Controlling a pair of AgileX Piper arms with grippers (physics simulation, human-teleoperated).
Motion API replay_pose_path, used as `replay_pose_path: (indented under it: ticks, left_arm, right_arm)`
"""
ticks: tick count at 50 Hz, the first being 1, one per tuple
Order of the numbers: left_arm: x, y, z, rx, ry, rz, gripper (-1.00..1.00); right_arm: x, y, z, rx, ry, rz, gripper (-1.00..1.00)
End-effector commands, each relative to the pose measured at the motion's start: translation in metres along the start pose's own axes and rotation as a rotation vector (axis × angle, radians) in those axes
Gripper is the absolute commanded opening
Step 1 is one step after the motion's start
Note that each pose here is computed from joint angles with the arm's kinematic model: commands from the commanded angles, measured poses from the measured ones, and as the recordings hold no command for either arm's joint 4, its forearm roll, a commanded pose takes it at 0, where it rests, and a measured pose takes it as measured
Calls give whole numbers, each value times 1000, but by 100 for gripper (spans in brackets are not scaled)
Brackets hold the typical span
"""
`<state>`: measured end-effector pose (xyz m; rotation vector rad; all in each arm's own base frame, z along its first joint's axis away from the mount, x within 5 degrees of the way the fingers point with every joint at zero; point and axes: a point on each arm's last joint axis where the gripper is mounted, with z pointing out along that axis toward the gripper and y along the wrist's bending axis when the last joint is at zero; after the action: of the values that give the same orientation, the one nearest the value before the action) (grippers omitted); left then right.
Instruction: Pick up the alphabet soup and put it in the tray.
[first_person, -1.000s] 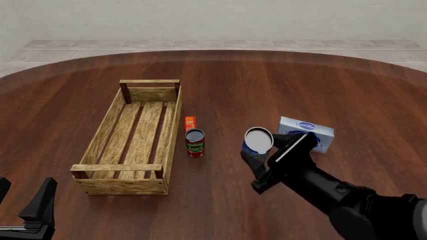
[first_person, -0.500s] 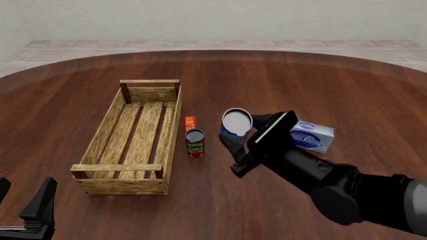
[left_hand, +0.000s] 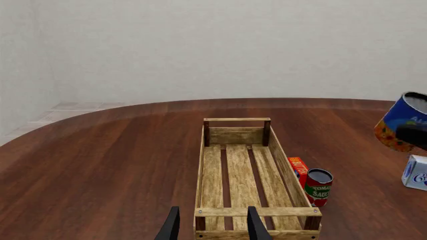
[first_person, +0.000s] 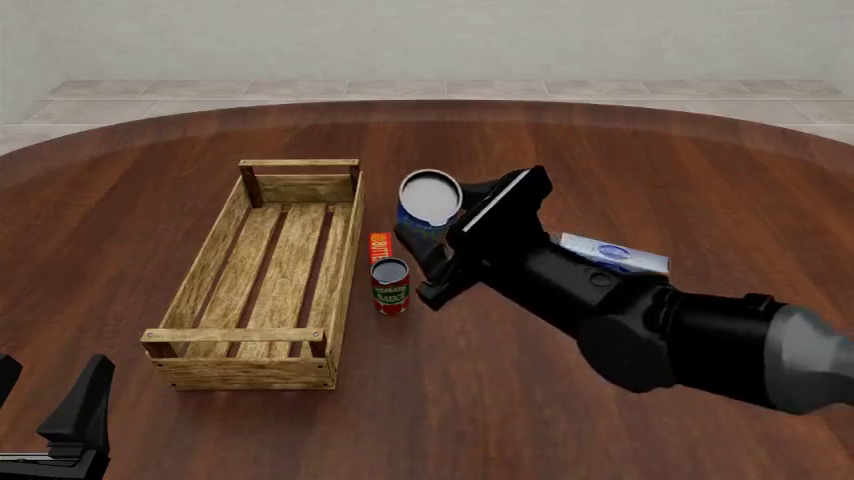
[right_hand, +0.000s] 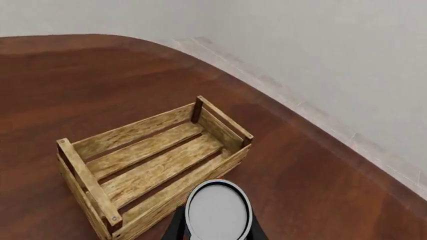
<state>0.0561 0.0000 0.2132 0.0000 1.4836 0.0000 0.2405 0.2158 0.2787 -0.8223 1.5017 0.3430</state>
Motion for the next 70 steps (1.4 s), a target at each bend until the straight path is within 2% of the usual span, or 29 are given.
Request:
replay_pose_path:
  ticks: [1,29,38,43,67,70]
  left_arm:
    - [0,0,0,0,0,0,100]
    - [0,0,0,0,0,0,100]
    - [0,0,0,0,0,0,100]
    - [0,0,0,0,0,0,100]
    - [0,0,0,0,0,0,100]
    - [0,0,0,0,0,0,100]
  right_arm:
    - [-24,1,24,-15,-27,21,-100]
    - [-50,14,73,-52,-64,-1,-100]
    - [-50,23,82,-73,-62,4,-100]
    - [-52,34,84,-98,-68,-12,-100]
    - [-56,47,109,-120,-75,-14,-100]
    - [-55,45,120,-112,-72,-10,-100]
